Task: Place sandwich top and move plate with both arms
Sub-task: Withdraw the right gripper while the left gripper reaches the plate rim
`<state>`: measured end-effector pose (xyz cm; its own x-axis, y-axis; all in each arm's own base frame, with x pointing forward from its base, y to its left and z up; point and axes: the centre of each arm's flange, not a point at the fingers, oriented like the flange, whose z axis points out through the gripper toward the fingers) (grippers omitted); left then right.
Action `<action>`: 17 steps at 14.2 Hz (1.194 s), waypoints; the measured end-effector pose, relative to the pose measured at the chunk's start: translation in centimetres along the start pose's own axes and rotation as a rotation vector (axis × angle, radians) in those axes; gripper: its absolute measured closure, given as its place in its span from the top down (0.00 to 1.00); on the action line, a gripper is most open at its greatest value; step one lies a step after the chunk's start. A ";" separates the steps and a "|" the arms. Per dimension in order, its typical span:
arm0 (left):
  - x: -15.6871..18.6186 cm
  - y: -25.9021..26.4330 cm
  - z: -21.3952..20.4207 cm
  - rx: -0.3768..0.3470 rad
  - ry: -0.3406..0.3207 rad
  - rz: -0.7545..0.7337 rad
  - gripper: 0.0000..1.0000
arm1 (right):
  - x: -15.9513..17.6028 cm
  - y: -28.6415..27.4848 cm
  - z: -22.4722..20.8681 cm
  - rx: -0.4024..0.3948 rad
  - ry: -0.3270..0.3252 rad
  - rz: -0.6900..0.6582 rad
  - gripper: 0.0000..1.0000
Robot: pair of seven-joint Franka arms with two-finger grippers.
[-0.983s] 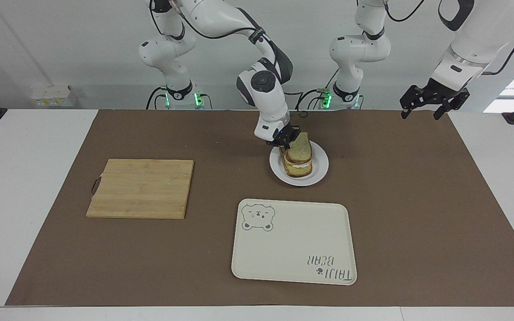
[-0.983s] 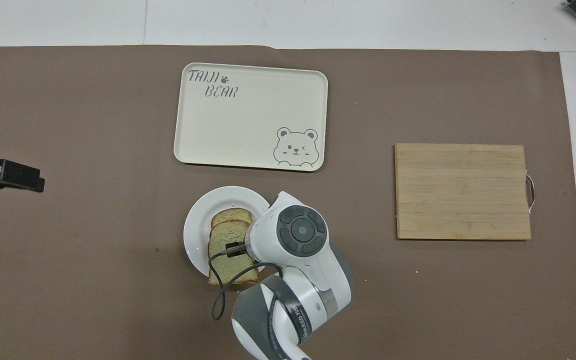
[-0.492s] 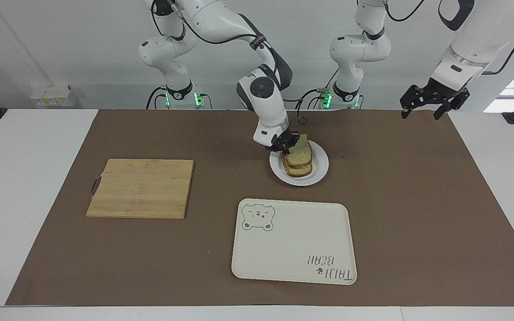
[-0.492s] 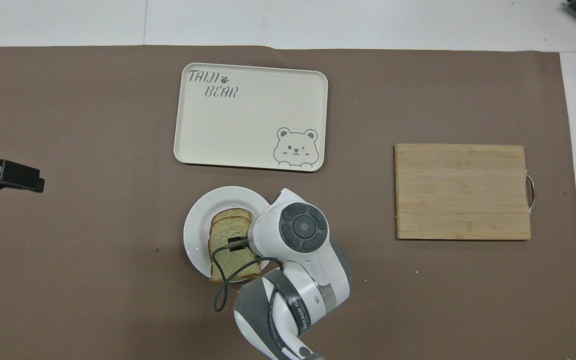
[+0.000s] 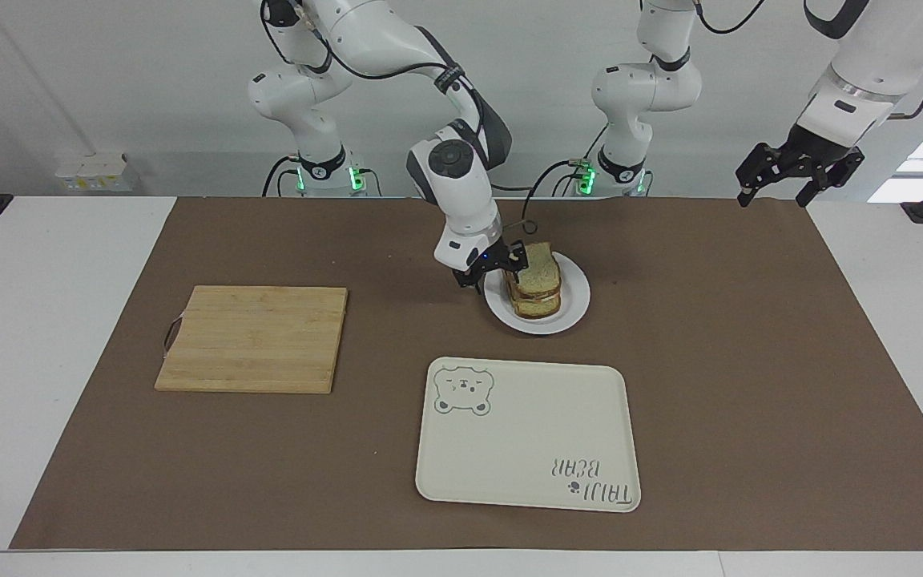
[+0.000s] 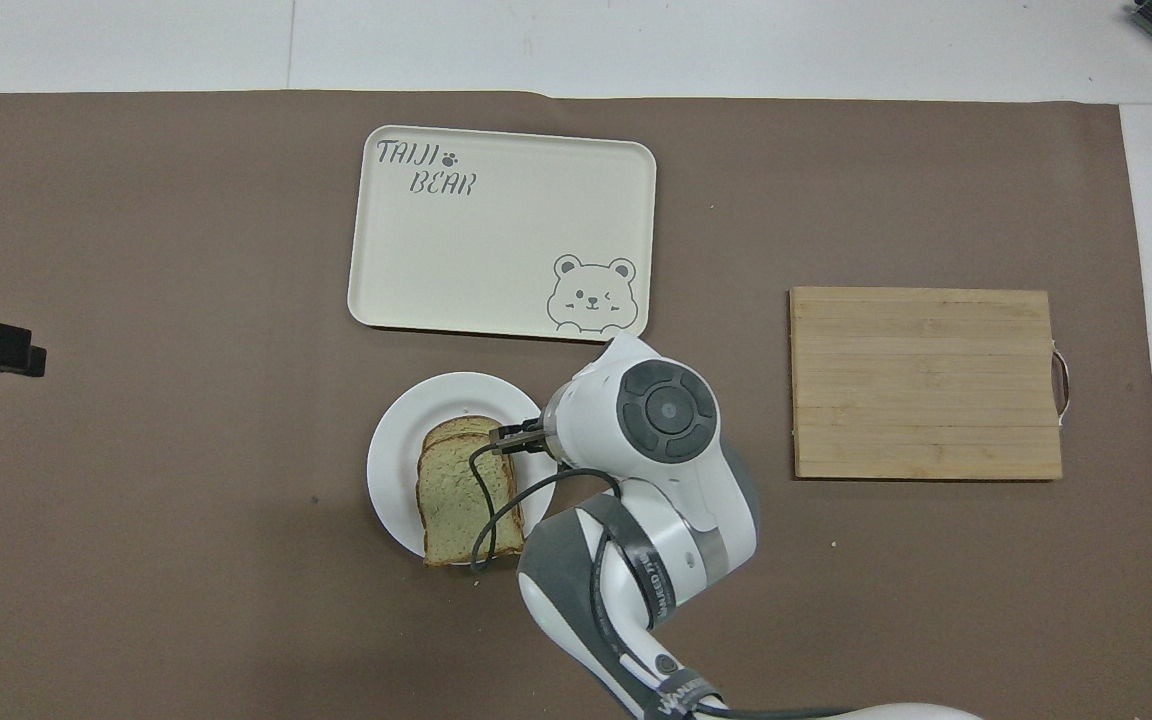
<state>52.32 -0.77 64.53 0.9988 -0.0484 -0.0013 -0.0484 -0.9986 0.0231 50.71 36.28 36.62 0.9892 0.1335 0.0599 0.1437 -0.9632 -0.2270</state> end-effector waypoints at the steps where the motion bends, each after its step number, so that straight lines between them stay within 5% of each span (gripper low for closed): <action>1: 0.0 0.0 0.0 0.000 0.000 0.001 1.00 | 0.8 1.6 -1.4 -0.021 0.009 0.006 1.00; 6: 0.0 2.0 2.4 -0.006 -0.049 0.038 1.00 | 2.2 7.8 -7.5 -0.105 -0.002 0.051 1.00; 17: -0.3 8.5 18.9 -0.137 -0.093 0.098 1.00 | 1.5 22.2 -19.3 -0.167 -0.071 0.257 1.00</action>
<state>51.56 -9.65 45.85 0.9845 -0.1537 -0.0846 -0.1384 -0.9767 0.1640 54.88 10.64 50.42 0.9929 -0.1087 -0.0477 -0.1116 -0.9917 -0.0632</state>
